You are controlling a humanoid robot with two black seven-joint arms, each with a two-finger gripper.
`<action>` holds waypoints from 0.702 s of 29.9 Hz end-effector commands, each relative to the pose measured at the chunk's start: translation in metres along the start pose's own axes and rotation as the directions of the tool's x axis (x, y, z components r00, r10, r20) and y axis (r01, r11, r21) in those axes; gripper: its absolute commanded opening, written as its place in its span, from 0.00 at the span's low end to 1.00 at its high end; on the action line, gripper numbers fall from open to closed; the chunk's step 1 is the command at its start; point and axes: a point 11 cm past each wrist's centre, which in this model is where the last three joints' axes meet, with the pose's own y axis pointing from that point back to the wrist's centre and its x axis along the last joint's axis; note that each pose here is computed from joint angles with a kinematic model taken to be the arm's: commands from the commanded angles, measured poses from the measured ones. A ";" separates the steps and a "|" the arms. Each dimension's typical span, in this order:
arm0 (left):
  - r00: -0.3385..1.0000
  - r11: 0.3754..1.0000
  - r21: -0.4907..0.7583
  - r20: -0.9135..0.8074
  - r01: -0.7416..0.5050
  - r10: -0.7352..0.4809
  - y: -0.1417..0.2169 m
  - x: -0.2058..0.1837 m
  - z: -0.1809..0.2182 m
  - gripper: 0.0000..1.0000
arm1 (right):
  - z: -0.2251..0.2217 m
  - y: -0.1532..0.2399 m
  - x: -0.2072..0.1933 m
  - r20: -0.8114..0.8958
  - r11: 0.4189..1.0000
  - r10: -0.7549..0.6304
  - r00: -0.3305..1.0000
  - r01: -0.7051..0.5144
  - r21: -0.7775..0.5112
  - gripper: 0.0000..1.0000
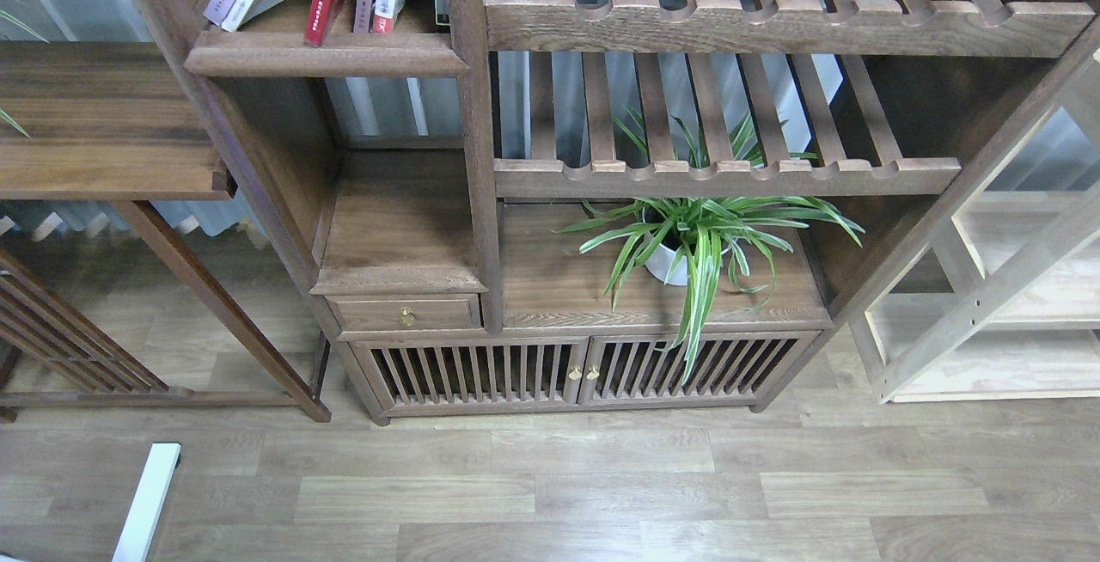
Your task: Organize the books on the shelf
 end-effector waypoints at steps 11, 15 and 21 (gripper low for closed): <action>0.914 0.863 -0.312 0.043 0.396 -0.404 -0.051 -0.098 0.190 1.00 | -0.145 -0.004 -0.093 -0.147 0.949 -0.228 0.963 0.253 0.187 1.00; 0.893 0.801 -0.407 0.105 0.440 -0.438 -0.053 -0.122 0.258 1.00 | -0.184 0.003 -0.126 -0.203 0.918 -0.276 0.939 0.321 0.233 1.00; 0.818 0.685 -0.459 0.212 0.566 -0.535 -0.041 -0.179 0.322 1.00 | -0.245 0.027 -0.192 -0.322 0.837 -0.378 0.868 0.469 0.281 1.00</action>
